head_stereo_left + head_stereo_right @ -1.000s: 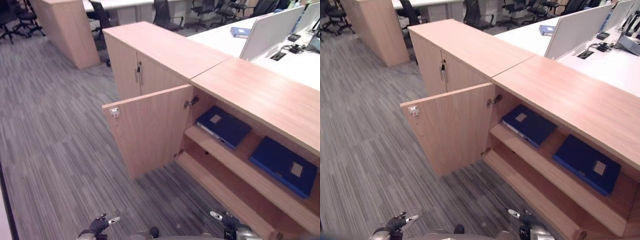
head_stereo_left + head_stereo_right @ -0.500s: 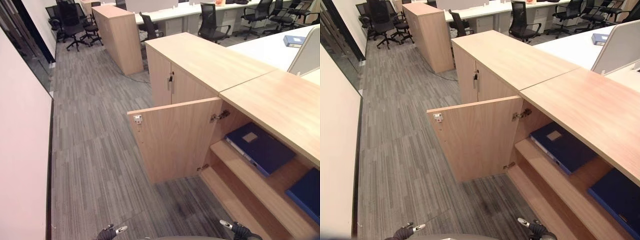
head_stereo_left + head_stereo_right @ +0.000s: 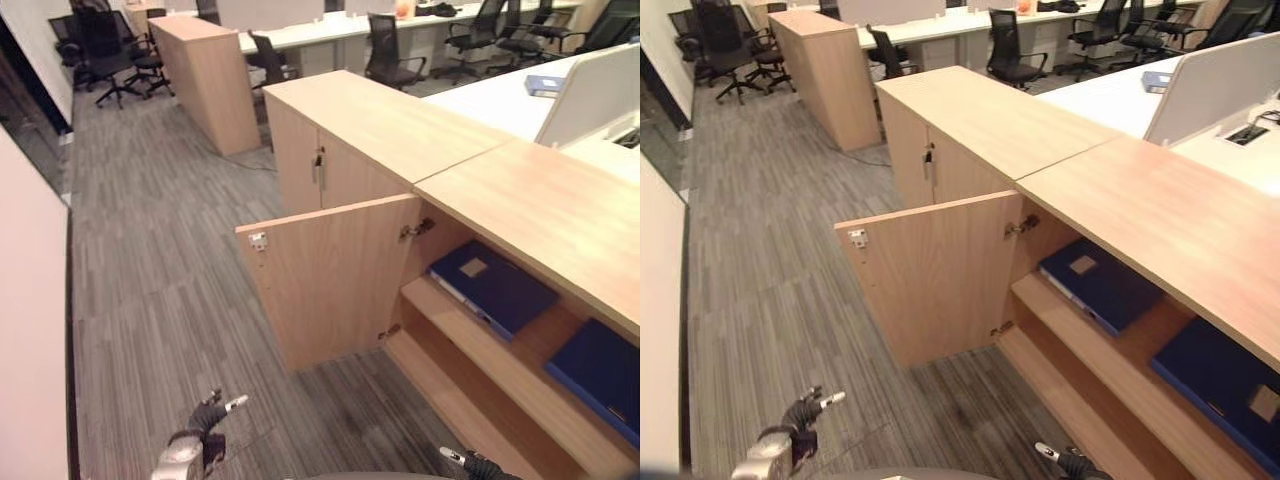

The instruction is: Put the empty folder in the office cabinet

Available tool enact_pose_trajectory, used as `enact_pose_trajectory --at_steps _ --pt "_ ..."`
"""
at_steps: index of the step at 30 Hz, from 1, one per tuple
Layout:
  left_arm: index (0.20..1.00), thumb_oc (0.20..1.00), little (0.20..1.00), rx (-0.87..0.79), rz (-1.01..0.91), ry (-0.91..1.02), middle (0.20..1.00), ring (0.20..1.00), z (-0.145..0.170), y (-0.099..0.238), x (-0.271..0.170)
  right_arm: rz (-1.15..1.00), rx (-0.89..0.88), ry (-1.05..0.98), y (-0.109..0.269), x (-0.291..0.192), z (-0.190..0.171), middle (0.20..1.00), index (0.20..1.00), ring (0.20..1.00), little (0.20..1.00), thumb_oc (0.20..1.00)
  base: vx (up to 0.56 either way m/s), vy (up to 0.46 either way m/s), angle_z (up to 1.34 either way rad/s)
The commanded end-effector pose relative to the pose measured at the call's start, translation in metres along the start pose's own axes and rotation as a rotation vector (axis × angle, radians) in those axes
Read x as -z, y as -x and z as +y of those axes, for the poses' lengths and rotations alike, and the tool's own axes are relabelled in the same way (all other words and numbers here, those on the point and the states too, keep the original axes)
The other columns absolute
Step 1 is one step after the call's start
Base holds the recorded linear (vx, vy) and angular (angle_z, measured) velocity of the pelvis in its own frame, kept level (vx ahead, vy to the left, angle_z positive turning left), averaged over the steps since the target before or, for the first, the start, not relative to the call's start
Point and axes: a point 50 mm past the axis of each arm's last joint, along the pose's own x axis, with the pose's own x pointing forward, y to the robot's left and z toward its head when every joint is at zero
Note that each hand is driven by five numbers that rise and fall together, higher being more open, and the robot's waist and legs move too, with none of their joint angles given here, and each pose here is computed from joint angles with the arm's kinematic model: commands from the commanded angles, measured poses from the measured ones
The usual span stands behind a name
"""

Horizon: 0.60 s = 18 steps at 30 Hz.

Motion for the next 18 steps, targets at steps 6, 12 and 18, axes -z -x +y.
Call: enact_pose_trajectory --at_steps 6,12,18 --pt "1.000 1.000 1.000 -0.195 -0.346 0.058 1.000 1.000 0.067 -0.010 -0.125 -0.119 -0.048 0.078 0.000 -0.028 0.002 1.000 1.000 1.000 1.000 1.000 0.04 -0.001 -0.29" --pt "1.000 1.000 1.000 -0.208 -0.483 0.043 1.000 1.000 0.080 -0.002 -0.175 -0.124 -0.066 0.077 0.000 -0.028 0.003 1.000 1.000 1.000 1.000 1.000 0.03 0.013 -0.19" --pt "1.000 1.000 1.000 -0.217 -0.567 0.049 1.000 1.000 0.088 0.005 -0.212 -0.135 -0.084 0.064 0.001 -0.029 0.006 1.000 1.000 1.000 1.000 1.000 0.02 0.024 -0.16"
